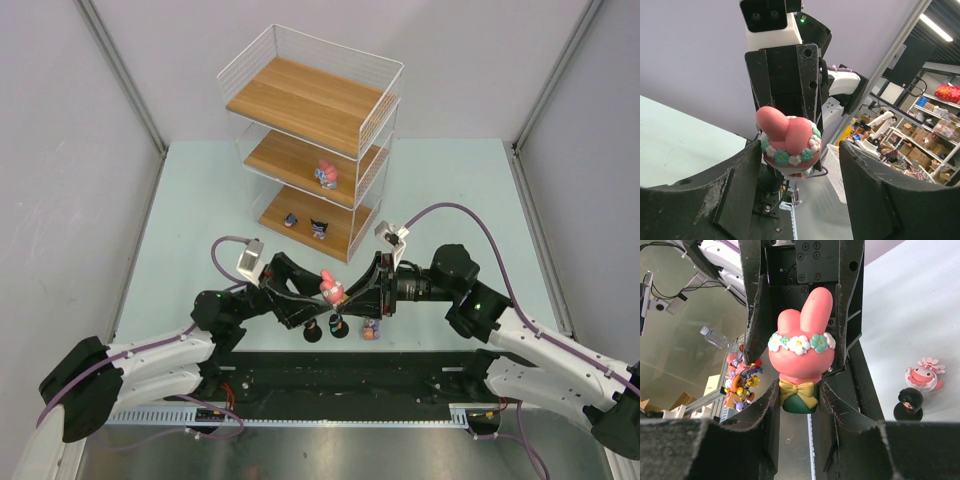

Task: Place and organize the plastic toys onto the shelf

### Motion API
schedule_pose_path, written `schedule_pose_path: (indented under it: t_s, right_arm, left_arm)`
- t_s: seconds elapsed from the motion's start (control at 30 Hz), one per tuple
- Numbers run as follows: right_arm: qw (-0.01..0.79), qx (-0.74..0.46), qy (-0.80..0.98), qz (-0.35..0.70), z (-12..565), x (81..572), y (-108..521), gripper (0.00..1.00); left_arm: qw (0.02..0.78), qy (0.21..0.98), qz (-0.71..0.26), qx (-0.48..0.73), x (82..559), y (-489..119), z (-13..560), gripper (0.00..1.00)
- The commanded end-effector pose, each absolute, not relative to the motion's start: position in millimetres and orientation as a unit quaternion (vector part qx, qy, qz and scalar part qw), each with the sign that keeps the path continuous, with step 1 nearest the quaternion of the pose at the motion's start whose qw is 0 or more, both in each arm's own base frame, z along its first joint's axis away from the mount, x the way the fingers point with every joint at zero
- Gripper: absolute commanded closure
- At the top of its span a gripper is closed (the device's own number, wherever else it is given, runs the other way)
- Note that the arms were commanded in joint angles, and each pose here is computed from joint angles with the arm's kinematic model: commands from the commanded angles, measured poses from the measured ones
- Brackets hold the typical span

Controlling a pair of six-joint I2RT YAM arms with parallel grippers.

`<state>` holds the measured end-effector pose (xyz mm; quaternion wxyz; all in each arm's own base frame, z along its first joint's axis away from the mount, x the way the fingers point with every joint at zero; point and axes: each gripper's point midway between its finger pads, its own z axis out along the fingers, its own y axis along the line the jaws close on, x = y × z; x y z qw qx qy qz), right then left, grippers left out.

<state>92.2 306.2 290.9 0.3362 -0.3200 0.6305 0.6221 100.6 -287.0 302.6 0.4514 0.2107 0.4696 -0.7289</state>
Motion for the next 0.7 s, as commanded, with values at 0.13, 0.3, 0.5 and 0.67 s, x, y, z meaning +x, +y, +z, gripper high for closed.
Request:
schedule_pose_path:
  t_s: [0.13, 0.3, 0.5, 0.67]
  right_arm:
    - [0.344, -0.331, 0.604, 0.638, 305.1, 86.6, 307.8, 1.0]
    - [0.343, -0.333, 0.604, 0.638, 305.6, 85.7, 307.7, 1.0]
    - [0.344, -0.333, 0.604, 0.637, 305.0, 85.7, 307.6, 1.0]
    - [0.341, -0.332, 0.608, 0.635, 302.2, 86.0, 308.5, 1.0]
  left_arm:
    - [0.477, 0.423, -0.743, 0.203, 99.0, -281.4, 336.5, 0.35]
    - [0.478, 0.425, -0.742, 0.201, 100.3, -282.0, 336.8, 0.41]
    - [0.477, 0.425, -0.743, 0.199, 100.8, -282.0, 336.5, 0.53]
    - [0.477, 0.425, -0.743, 0.198, 101.0, -281.6, 336.1, 0.76]
